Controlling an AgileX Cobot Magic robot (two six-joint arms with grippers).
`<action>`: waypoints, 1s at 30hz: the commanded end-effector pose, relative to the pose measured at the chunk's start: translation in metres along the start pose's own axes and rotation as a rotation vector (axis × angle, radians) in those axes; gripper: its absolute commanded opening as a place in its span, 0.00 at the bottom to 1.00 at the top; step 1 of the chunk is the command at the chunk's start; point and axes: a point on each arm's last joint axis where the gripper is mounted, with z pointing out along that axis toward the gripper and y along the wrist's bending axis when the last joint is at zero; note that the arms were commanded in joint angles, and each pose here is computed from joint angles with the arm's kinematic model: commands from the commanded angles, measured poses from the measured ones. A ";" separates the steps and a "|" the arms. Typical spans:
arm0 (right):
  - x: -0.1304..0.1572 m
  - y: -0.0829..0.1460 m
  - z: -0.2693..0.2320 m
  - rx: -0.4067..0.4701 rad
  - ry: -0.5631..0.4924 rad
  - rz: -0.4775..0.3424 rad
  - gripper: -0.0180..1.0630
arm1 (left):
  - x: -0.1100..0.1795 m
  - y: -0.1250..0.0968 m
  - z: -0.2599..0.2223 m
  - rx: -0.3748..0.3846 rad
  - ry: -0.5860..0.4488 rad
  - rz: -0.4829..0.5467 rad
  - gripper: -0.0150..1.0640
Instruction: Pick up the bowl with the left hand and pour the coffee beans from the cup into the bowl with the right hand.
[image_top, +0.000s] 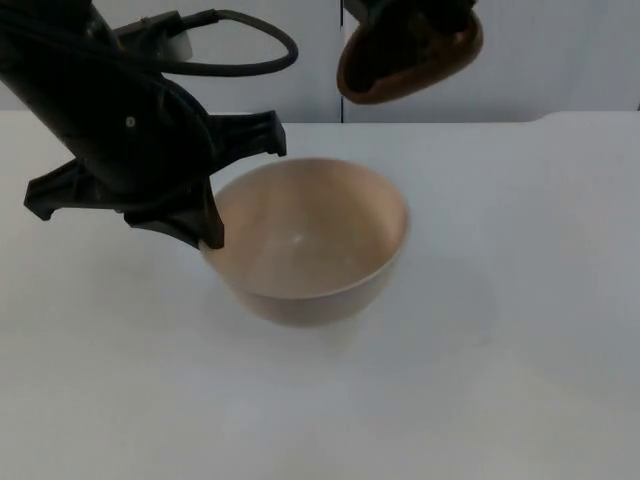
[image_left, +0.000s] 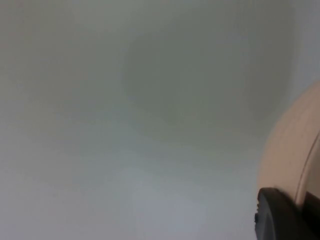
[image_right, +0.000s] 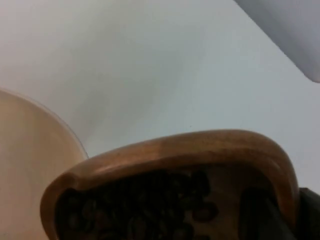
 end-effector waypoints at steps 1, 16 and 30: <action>-0.004 0.003 -0.004 0.018 -0.043 -0.020 0.02 | -0.001 0.000 -0.002 0.014 -0.007 -0.023 0.01; -0.011 0.013 -0.014 0.099 -0.116 -0.135 0.02 | -0.001 -0.001 -0.002 0.020 -0.015 -0.028 0.01; -0.010 0.017 -0.018 0.125 -0.104 -0.202 0.02 | -0.002 -0.001 -0.002 0.021 -0.019 -0.028 0.01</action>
